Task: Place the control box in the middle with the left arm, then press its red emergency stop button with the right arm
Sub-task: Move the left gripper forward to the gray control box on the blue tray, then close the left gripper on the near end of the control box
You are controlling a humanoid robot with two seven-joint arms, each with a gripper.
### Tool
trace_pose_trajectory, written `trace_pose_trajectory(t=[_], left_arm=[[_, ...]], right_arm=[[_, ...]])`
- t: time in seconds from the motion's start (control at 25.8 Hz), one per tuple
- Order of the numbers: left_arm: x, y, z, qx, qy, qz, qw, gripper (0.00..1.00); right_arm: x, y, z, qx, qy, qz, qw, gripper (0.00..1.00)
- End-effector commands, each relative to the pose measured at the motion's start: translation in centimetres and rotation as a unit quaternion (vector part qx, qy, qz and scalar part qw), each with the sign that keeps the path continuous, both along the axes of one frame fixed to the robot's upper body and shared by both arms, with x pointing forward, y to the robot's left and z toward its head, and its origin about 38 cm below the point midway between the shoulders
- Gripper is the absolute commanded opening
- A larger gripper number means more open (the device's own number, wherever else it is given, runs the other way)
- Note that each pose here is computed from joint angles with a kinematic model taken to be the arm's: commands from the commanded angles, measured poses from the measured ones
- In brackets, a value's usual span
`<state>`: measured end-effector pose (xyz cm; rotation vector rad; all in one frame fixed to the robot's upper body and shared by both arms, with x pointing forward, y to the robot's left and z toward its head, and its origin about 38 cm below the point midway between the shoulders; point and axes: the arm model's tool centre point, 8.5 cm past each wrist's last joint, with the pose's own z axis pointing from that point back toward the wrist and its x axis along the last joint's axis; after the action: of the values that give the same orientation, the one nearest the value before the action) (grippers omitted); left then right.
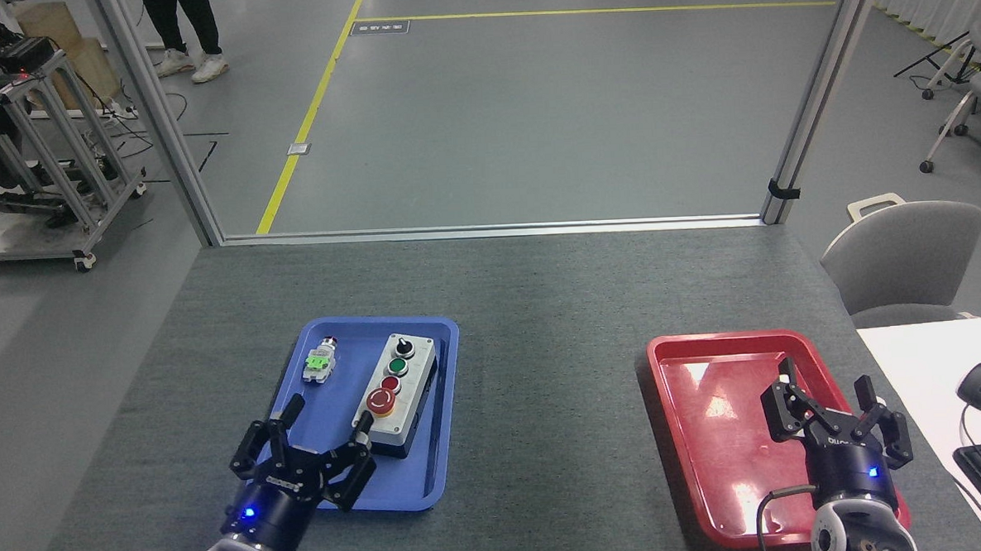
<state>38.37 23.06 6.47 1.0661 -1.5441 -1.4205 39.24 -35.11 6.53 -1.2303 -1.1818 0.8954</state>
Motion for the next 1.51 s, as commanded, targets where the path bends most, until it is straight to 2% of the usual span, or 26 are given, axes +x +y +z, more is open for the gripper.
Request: trace_pose_trajectory(t=[0.0,0.12,0.35,0.54,0.66,0.93,1.2,1.48], left_arm=[[0.7,-2.6,-3.4,0.094,0.025,0.01,0.995,0.99],[2.0,-3.1,-5.7,0.105,0.064,0.014,0.992,0.99],[4.3,-3.2,-8.0,0.112,0.112,0.029,0.987,0.99],[4.7,-2.6,-8.0,0.119,0.114,0.047,0.985,0.99],[5.2,-2.3,-7.5,0.122,0.107,0.06,0.985,0.99],[6.1,-1.3,-7.8,0.13,0.118,0.079,0.981,0.99],[7.2,-4.7,-8.2,0.11,0.136,0.064,0.982,0.99],[9.1,-5.7,-8.1,0.11,0.158,0.063,0.979,0.99]], right_arm=[[-0.1,-0.1,0.0,-0.001,0.001,-0.001,1.0,1.0],[-0.1,-0.1,-0.1,-0.001,0.002,-0.001,1.0,1.0],[-0.3,-0.1,-0.3,-0.001,0.004,0.0,1.0,1.0],[-0.3,-0.1,-0.3,-0.001,0.003,-0.001,1.0,1.0],[-0.3,-0.1,-0.3,-0.001,0.004,0.0,1.0,1.0],[-0.3,-0.2,-0.2,-0.002,0.003,-0.001,1.0,1.0],[-0.2,-0.2,-0.2,-0.002,0.003,0.0,1.0,1.0],[-0.2,-0.2,-0.2,-0.002,0.003,0.0,1.0,1.0]])
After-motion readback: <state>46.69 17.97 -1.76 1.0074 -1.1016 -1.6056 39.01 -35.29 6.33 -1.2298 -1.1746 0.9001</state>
